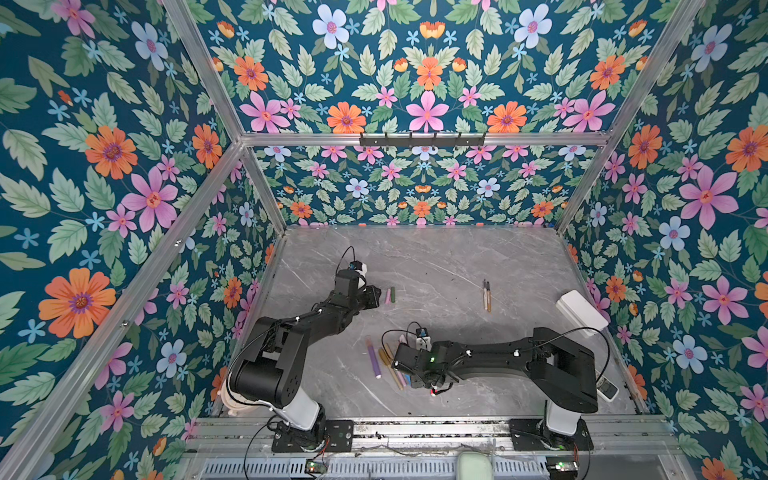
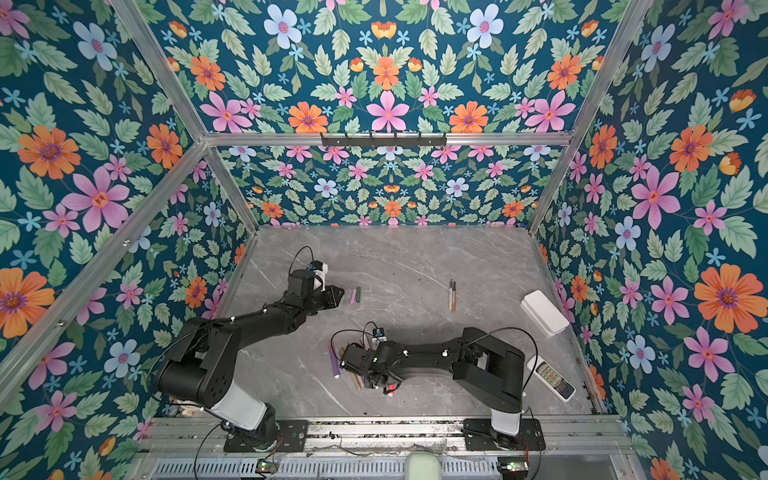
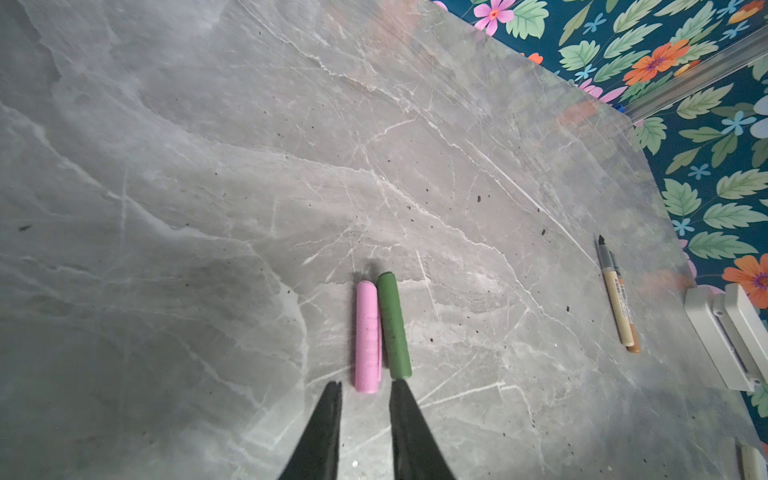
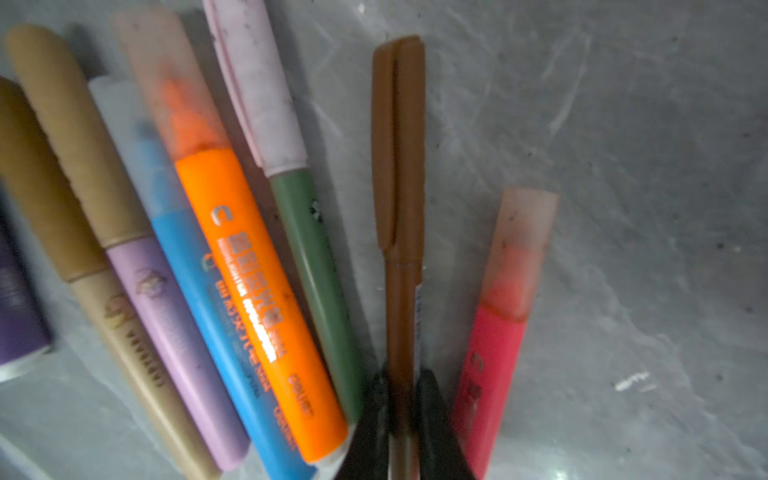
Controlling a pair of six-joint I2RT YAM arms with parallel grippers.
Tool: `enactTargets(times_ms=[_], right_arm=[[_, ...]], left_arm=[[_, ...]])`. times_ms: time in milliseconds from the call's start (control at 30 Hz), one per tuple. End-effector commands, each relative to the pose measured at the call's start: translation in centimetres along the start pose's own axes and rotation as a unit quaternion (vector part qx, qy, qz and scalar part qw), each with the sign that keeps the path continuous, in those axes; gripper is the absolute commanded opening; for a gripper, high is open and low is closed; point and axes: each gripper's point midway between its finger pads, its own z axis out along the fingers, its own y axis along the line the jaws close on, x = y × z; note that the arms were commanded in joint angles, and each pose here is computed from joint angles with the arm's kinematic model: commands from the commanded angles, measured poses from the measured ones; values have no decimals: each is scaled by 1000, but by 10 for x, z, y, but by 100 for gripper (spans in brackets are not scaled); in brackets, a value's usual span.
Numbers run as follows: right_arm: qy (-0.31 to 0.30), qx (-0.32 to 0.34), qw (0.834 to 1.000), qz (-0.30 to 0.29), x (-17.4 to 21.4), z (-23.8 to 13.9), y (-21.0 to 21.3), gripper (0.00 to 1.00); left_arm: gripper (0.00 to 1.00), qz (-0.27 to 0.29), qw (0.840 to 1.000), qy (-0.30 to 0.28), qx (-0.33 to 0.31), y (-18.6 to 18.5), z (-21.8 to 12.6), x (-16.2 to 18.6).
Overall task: Open the pen caps
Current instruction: 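Lower the right gripper and grasp the brown-capped pen in the row, then lift the brown pen with the right gripper while the left reaches toward the clock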
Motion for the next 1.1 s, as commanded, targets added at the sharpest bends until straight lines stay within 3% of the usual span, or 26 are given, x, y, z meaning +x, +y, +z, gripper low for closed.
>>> enactTargets(times_ms=[0,133,200,333,500,600,667,767,900,967,1067], right_arm=[[28,24,999,-5,12,-6,-15,10],[-1,27,1000,-6,-1,-24,-19,8],[-19,23,1000,-5,-11,-38,-20,1],[-49,-13,999,1,-27,-67,-18,0],[-83,-41,996,8,-45,-94,-31,0],[-100,-53,993,24,-51,-99,-45,0],[-104,-61,992,34,-52,-97,-53,0],[-106,-70,991,43,-52,-94,-62,0],[-107,-73,991,40,-49,-92,-67,0],[-107,-79,990,37,-48,-91,-66,0],[-109,-85,990,29,-49,-93,-64,0]], left_arm=[[25,5,1000,-2,4,-2,-2,-2],[25,5,1000,-1,5,-3,-1,-1],[26,6,1000,-1,6,-3,-1,-1],[26,-9,1000,6,9,-2,-4,6],[32,-136,990,13,-27,21,-44,46],[44,-229,965,10,-129,54,-82,74],[63,-264,938,12,-225,78,-117,92],[99,-248,905,-3,-345,105,-174,97],[100,-241,865,-10,-441,130,-216,112],[100,-240,866,8,-439,130,-208,119],[98,-251,854,18,-455,131,-206,119]])
